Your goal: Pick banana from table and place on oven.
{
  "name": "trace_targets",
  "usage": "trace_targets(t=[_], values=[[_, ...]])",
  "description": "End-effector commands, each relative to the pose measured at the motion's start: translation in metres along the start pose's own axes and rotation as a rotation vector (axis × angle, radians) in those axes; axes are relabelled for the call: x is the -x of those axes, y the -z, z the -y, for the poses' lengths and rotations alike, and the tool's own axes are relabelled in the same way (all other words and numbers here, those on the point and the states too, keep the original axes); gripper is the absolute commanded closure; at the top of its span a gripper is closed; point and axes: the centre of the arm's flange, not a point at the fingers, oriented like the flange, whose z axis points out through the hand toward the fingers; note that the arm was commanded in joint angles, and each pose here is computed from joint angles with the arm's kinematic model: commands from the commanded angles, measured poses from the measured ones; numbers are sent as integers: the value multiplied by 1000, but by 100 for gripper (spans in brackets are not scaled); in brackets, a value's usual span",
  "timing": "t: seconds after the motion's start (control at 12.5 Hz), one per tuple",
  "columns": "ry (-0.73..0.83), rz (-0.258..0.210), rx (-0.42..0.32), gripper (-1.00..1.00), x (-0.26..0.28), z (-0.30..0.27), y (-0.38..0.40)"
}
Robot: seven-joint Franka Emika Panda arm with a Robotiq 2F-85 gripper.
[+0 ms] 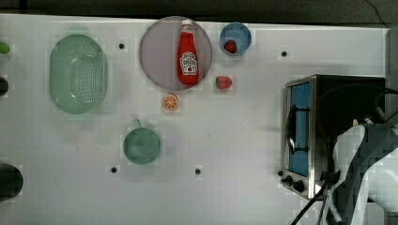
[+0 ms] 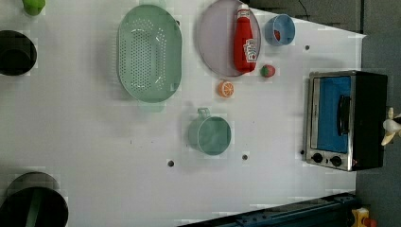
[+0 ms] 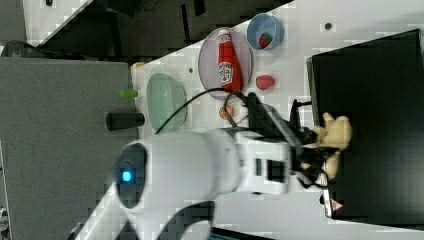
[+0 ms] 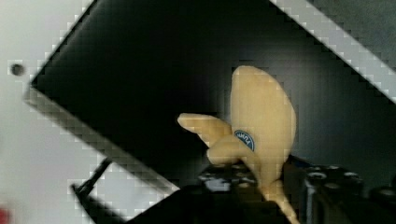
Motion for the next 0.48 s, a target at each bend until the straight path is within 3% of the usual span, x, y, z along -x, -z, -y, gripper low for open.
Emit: trace_targets(t=[0.08,0.32,0.48], values=[[225,-2,43,9,-1,28,-18],[222,2,39,-58,-2,31,-22],[232,-38,23,-99,-8,26,2]])
